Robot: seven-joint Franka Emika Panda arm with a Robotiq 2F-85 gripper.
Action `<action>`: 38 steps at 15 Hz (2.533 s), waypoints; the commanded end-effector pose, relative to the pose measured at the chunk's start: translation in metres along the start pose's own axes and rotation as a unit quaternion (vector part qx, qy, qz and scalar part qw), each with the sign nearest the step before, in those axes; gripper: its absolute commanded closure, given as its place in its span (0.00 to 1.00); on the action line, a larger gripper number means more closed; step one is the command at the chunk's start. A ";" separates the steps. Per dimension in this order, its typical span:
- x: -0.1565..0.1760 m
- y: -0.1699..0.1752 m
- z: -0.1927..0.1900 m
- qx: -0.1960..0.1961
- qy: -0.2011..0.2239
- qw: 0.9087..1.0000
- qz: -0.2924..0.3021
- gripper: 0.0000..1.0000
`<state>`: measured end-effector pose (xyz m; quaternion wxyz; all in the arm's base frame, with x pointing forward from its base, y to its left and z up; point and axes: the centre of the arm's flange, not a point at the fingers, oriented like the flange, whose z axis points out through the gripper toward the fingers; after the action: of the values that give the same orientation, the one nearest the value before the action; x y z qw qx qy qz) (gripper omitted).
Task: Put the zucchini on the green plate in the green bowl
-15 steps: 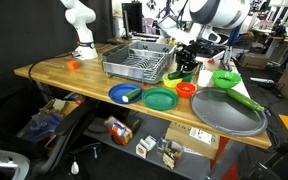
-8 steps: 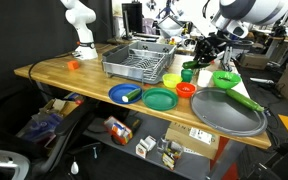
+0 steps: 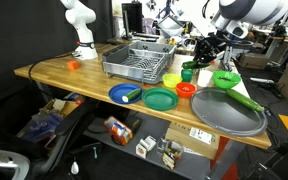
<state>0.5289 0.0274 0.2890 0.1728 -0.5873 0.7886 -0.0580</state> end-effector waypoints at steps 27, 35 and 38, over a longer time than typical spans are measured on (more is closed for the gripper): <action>0.214 -0.024 0.120 0.260 0.130 0.828 0.480 0.92; 0.210 -0.020 0.113 0.267 0.120 0.814 0.501 0.21; 0.194 -0.018 0.106 0.270 0.109 0.815 0.501 0.01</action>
<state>0.5474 -0.1605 0.1501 0.2292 -0.0384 0.9433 -0.2371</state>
